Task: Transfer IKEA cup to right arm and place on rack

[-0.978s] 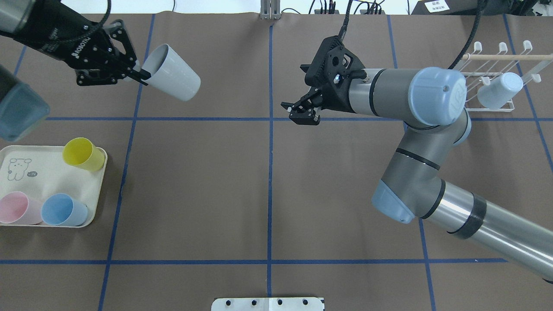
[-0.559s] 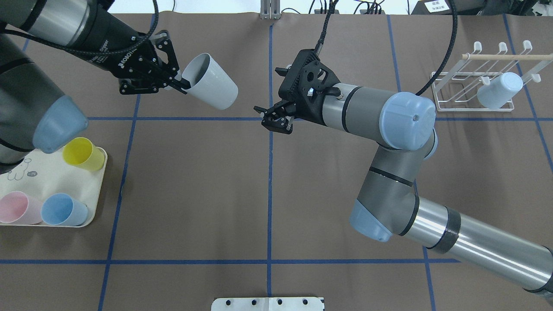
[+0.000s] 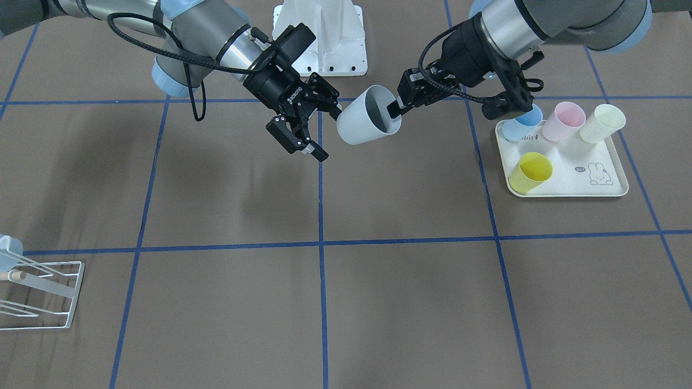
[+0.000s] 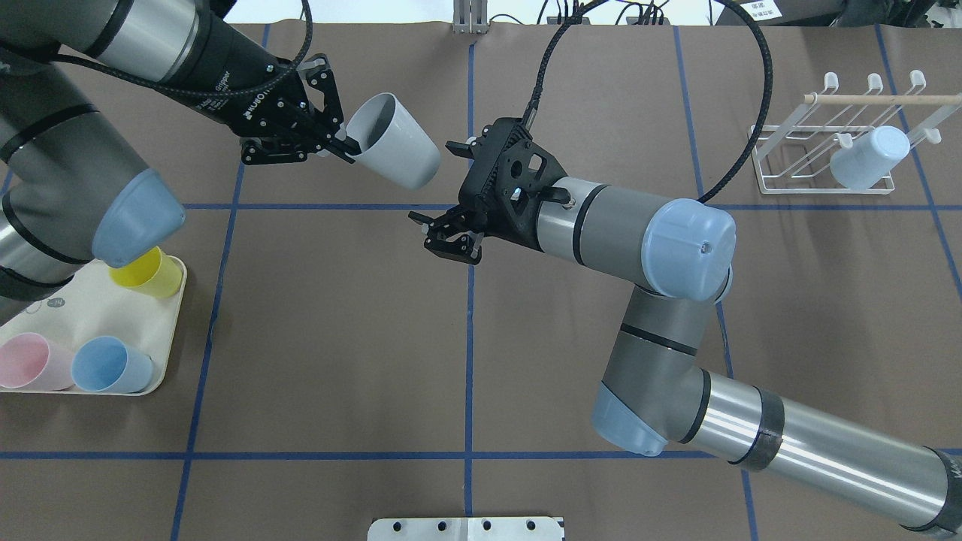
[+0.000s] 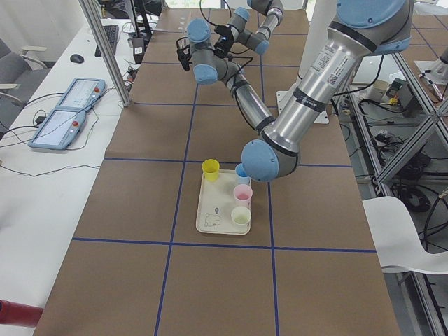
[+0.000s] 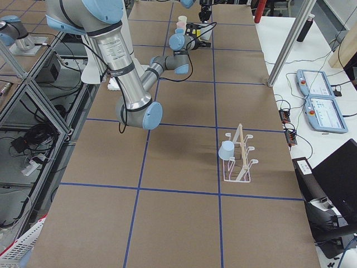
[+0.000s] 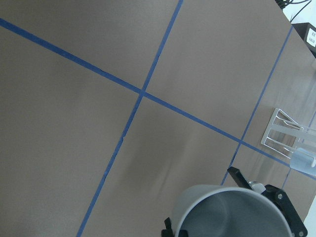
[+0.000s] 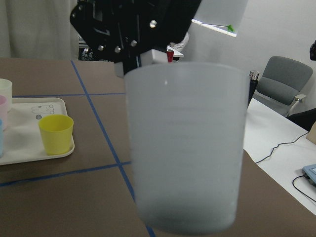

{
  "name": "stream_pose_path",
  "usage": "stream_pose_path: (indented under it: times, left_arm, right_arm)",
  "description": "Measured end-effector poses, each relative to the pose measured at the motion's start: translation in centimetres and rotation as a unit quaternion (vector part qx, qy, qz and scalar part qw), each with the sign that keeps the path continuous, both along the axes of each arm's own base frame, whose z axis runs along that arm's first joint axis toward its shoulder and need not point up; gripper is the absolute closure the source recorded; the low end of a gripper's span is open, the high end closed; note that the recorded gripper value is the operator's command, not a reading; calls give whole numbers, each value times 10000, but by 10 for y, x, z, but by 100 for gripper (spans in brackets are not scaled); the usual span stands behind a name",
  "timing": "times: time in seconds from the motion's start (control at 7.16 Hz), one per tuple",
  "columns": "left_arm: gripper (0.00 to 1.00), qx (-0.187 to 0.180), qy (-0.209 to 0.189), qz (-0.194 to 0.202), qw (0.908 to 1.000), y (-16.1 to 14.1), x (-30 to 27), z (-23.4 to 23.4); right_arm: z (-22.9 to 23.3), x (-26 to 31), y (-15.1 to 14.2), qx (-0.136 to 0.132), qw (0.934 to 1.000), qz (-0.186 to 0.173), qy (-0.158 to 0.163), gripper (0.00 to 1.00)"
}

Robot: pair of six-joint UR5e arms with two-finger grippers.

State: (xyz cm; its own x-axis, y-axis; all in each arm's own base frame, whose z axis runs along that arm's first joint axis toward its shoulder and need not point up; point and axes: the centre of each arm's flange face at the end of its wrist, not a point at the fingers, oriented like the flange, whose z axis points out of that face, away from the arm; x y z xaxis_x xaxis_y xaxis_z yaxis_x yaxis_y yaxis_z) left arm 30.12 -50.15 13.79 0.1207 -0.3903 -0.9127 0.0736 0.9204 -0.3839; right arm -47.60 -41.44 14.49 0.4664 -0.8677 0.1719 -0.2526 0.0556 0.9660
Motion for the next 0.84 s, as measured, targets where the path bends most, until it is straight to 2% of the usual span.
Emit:
stream_pose_path:
  times: [0.84]
  left_arm:
    - [100, 76, -19, 6, 10000, 13, 25, -3]
  right_arm:
    - [-4, 2, 4, 53, 9999, 65, -128, 4]
